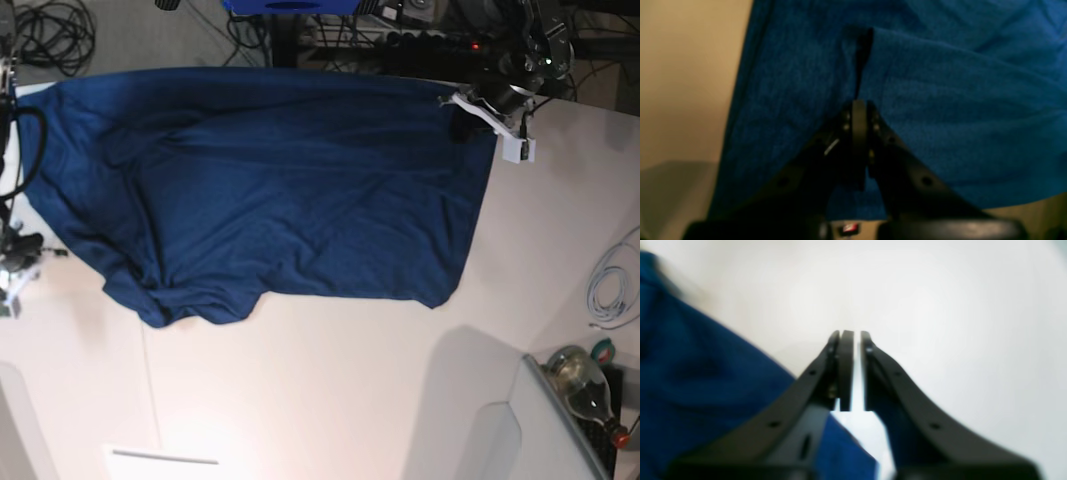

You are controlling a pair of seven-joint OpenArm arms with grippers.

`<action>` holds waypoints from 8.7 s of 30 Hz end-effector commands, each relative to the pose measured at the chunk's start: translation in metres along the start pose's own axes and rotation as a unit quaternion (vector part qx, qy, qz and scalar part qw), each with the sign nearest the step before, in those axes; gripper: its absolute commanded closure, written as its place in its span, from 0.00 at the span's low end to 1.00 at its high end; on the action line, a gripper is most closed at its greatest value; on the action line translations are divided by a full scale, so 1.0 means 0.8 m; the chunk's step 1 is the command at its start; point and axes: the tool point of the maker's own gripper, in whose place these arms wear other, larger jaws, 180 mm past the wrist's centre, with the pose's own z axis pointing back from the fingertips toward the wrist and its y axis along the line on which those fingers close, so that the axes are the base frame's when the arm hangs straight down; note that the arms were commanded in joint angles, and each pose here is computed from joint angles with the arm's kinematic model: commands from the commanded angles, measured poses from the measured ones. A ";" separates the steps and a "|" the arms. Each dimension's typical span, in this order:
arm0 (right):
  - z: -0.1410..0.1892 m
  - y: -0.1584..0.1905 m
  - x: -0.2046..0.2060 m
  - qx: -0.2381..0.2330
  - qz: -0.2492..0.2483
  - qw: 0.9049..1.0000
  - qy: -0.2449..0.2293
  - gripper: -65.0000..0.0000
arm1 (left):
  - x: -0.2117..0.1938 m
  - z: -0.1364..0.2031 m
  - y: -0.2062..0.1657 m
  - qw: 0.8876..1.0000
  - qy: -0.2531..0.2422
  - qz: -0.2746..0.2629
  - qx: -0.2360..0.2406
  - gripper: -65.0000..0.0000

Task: Layout the t-shirt on the table in an organized manner, then fold the t-shirt properly

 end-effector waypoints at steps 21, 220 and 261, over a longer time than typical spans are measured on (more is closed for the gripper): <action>-0.015 0.042 -0.009 0.065 -0.003 0.997 0.049 0.92 | 0.018 0.003 0.007 1.000 -0.017 -0.011 0.005 1.00; -0.020 0.219 0.113 0.137 0.090 0.986 -0.016 1.00 | 0.006 0.116 0.132 0.989 -0.019 0.016 0.149 1.00; 0.061 0.280 0.145 0.141 0.193 0.970 -0.042 0.34 | 0.008 0.117 0.132 0.988 -0.019 0.012 0.151 1.00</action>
